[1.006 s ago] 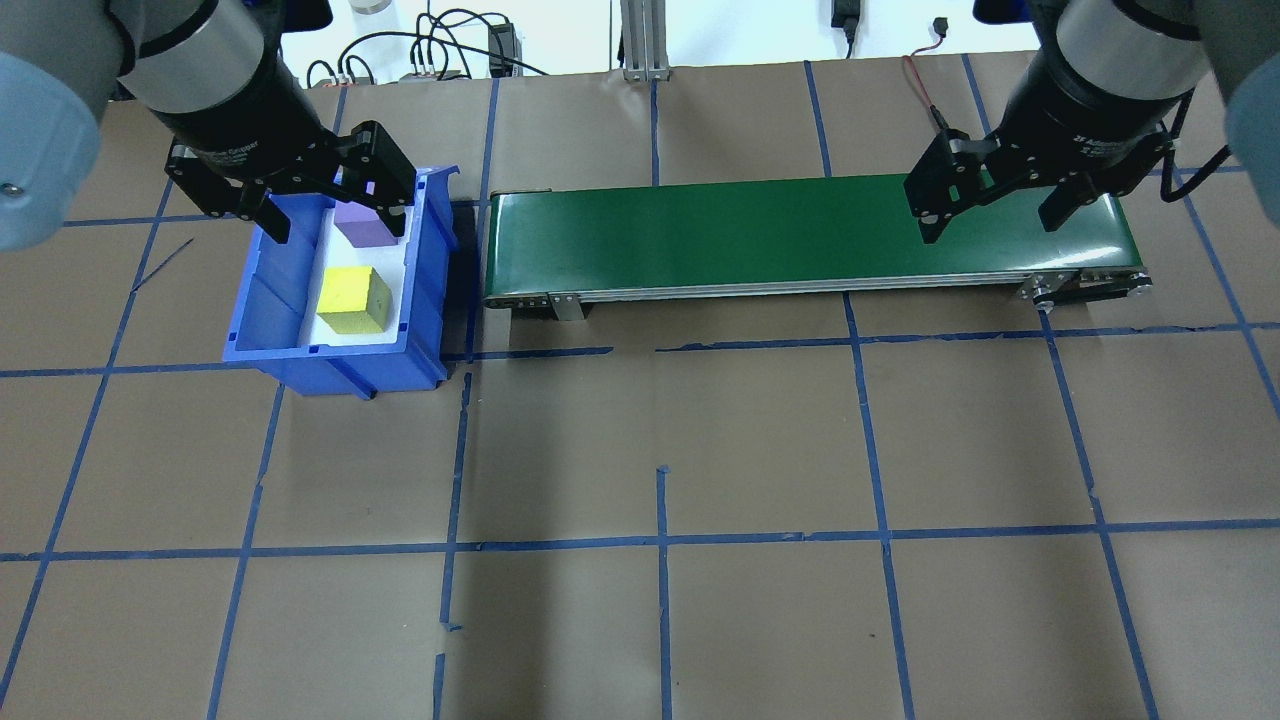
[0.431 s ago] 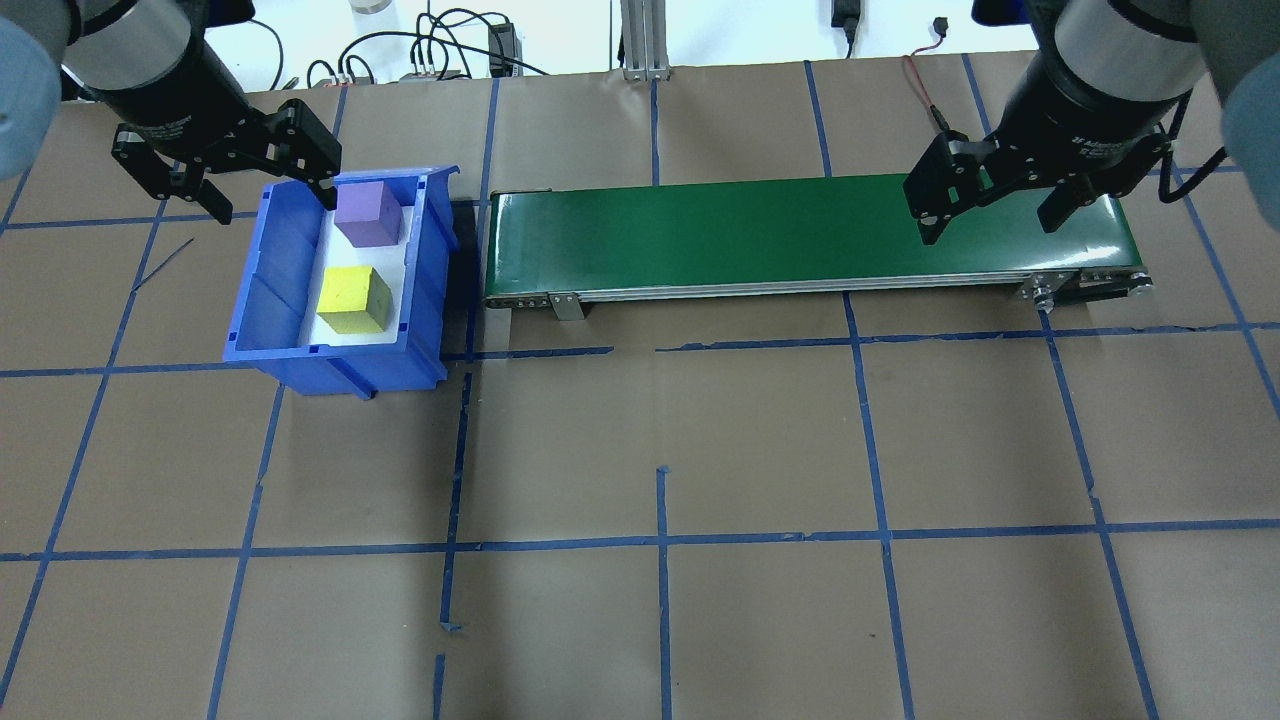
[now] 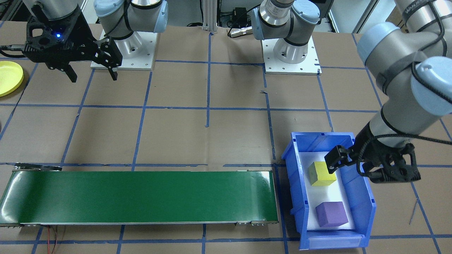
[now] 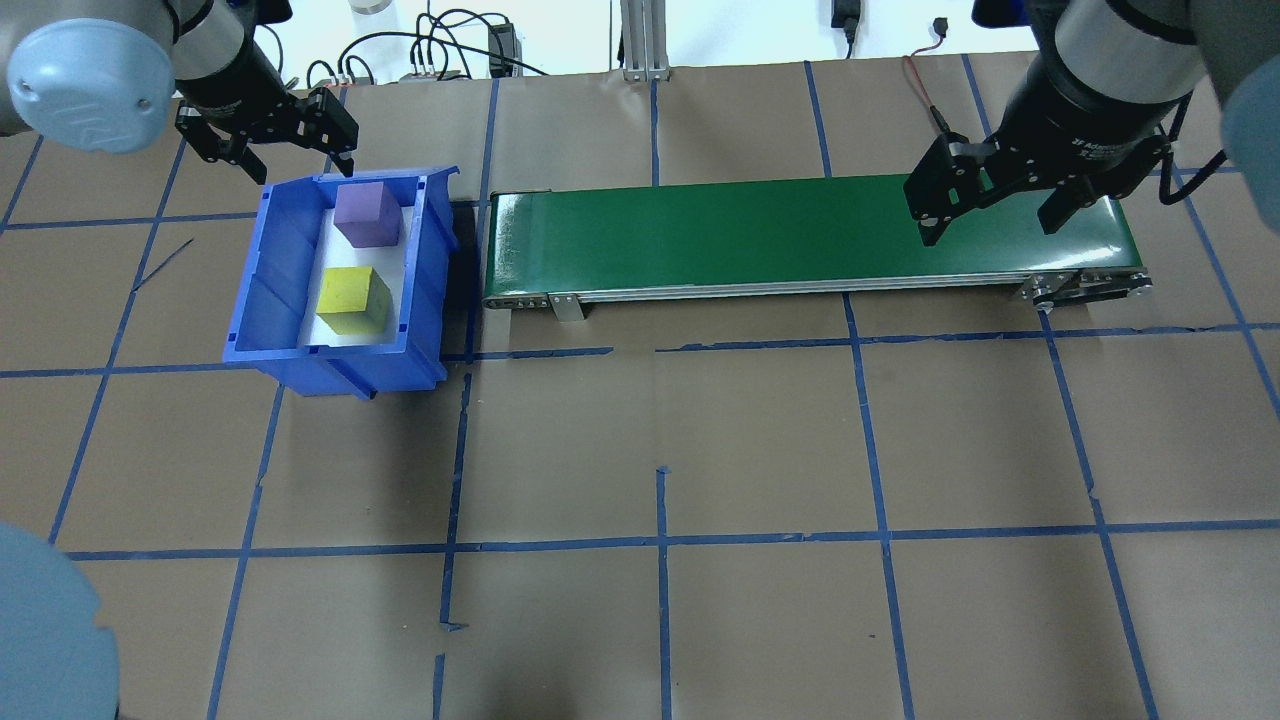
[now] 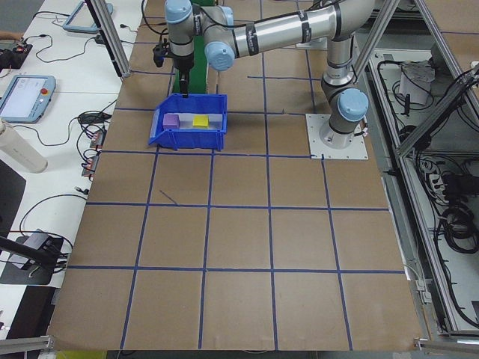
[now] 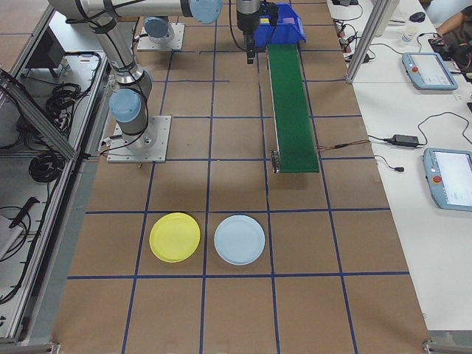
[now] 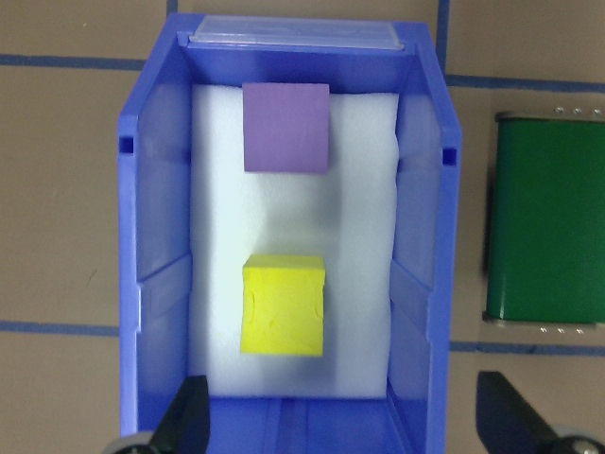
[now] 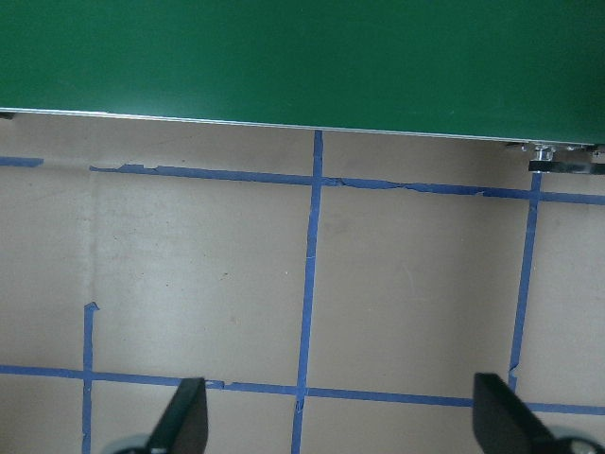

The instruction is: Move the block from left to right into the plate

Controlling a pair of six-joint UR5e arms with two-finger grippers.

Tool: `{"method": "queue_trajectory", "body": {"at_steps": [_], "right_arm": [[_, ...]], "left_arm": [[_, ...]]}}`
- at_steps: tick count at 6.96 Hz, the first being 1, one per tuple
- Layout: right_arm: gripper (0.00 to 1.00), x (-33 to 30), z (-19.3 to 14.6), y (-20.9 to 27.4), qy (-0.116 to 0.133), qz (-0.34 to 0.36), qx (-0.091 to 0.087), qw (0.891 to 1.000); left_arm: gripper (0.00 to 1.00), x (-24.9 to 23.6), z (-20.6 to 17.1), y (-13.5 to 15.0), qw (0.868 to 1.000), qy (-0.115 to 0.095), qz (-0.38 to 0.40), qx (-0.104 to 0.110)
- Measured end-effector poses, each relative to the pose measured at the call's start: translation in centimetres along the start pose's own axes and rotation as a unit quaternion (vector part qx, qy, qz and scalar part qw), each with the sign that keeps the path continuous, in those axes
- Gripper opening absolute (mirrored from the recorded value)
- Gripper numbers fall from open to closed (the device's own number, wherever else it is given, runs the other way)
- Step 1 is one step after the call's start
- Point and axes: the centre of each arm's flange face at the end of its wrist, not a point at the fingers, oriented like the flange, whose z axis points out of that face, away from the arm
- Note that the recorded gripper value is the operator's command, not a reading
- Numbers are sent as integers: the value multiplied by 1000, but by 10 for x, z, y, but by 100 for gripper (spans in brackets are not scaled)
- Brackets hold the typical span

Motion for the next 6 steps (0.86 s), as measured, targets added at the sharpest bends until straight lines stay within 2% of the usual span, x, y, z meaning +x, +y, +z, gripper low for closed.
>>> {"method": "queue_trajectory", "body": {"at_steps": [1,3,5,6], "right_arm": [[100,0,0,0,0,0,0,1000],[100,0,0,0,0,1,-1,1000],[100,0,0,0,0,0,-1,1000],[100,0,0,0,0,0,-1,1000]], "left_arm": [[100,-4,34,-21,1000,0,4,-1],[100,-8,87,-44,1000,3,16,5],[100,-10,114,-56,999,1,38,14],[99,-11,126,-57,999,2,41,10]]}}
